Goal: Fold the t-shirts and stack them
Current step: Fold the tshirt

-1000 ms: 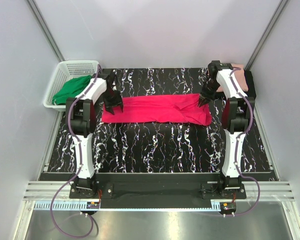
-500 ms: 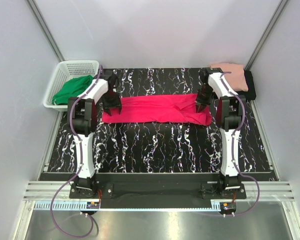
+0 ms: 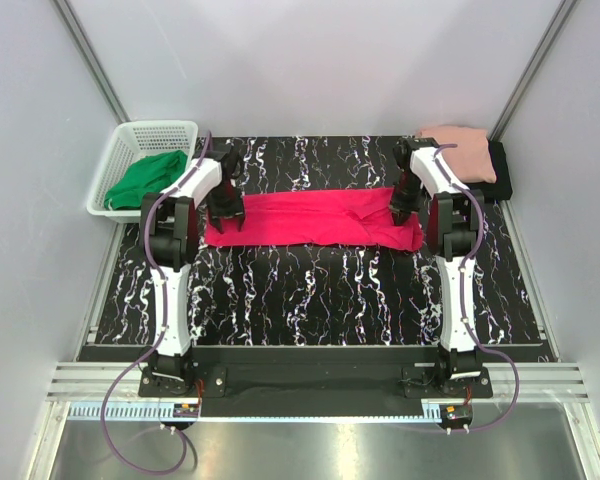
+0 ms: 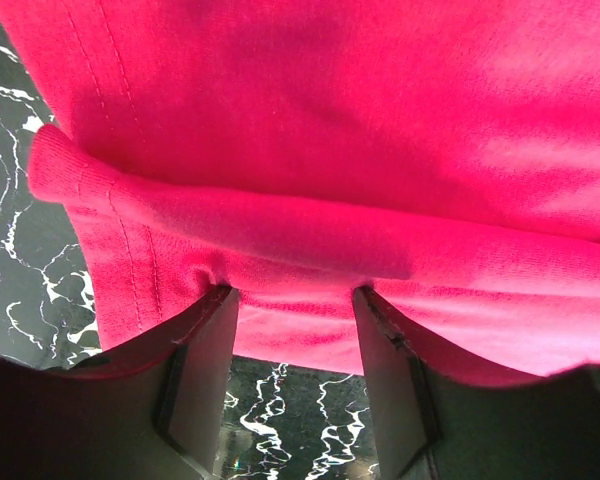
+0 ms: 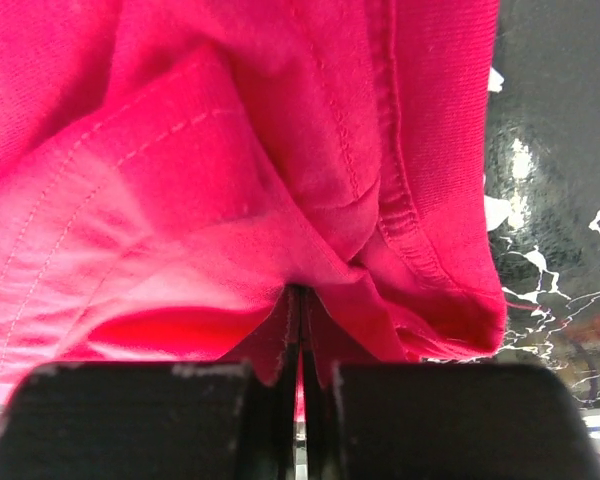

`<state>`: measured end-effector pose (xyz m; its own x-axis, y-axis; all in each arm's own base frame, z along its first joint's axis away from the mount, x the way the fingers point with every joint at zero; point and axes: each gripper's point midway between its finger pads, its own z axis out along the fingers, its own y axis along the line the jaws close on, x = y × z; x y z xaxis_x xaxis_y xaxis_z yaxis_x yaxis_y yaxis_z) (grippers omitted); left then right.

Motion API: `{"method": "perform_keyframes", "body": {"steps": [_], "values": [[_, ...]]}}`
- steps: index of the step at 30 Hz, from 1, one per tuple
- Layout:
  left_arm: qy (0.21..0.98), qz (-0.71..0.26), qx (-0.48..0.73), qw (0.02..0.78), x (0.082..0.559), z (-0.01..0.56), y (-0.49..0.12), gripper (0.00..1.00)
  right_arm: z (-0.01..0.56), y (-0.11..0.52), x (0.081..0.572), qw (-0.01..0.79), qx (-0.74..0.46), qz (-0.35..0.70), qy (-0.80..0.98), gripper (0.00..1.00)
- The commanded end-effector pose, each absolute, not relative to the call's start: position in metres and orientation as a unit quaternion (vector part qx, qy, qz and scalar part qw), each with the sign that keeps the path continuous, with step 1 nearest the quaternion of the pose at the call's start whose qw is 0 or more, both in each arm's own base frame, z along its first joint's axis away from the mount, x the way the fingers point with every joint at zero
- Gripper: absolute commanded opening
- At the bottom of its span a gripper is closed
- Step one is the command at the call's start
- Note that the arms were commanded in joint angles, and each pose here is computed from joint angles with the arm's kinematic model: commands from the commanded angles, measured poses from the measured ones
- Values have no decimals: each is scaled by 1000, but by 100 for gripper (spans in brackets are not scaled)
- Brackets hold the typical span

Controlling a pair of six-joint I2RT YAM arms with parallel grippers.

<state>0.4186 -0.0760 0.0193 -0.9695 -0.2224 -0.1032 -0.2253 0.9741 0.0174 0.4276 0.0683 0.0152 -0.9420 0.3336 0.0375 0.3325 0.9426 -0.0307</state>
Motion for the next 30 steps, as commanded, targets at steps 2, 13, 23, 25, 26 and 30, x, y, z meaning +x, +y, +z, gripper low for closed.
{"method": "perform_keyframes", "body": {"steps": [2,13,23,25,26,30], "values": [[993,24,-113,37,418,8,-76,48,19,71,418,44,-167,27,-985,0],[992,40,-118,22,401,13,-70,23,26,68,411,46,-164,38,-985,0],[994,43,-100,12,391,14,-67,29,39,67,397,61,-167,45,-983,0],[994,40,-100,12,389,17,-67,30,46,67,392,60,-170,45,-983,0],[994,38,-99,9,387,17,-68,31,47,67,390,61,-171,45,-982,0],[995,36,-93,8,378,22,-67,33,52,70,376,69,-176,50,-981,0]]}}
